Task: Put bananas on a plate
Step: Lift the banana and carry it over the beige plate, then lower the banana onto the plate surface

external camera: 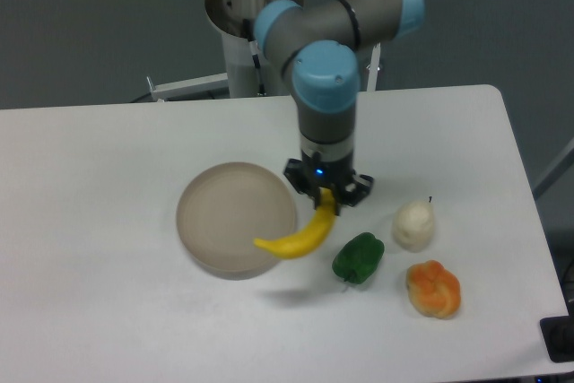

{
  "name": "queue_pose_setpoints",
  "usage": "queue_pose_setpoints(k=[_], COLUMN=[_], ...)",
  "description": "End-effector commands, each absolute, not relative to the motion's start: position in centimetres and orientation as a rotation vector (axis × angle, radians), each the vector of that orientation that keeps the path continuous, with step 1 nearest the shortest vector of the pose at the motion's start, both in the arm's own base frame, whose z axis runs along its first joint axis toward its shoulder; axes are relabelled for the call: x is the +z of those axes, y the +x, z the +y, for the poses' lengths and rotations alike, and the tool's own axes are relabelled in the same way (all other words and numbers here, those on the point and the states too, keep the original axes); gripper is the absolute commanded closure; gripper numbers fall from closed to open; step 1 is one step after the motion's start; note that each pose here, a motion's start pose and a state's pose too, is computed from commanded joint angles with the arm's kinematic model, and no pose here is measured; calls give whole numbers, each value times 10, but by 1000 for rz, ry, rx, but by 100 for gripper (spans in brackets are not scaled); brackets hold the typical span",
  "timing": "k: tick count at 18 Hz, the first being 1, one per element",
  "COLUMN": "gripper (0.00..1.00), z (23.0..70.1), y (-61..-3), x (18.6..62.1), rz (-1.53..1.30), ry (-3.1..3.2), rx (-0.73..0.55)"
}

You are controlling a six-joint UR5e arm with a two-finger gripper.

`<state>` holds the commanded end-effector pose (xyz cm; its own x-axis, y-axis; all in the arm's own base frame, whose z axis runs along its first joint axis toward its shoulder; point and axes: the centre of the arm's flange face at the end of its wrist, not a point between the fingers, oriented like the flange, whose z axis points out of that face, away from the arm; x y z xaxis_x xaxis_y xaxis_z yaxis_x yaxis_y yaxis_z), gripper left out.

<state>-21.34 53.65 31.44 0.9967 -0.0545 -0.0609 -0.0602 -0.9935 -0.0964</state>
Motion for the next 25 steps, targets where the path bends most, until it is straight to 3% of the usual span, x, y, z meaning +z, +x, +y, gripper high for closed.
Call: queue_pose_setpoints(k=[11, 25], gripper=[76, 76], z=[539, 546], y=[-153, -135], x=[264, 213], rz=[74, 127], ry=[-3121, -3182], rx=[13, -46])
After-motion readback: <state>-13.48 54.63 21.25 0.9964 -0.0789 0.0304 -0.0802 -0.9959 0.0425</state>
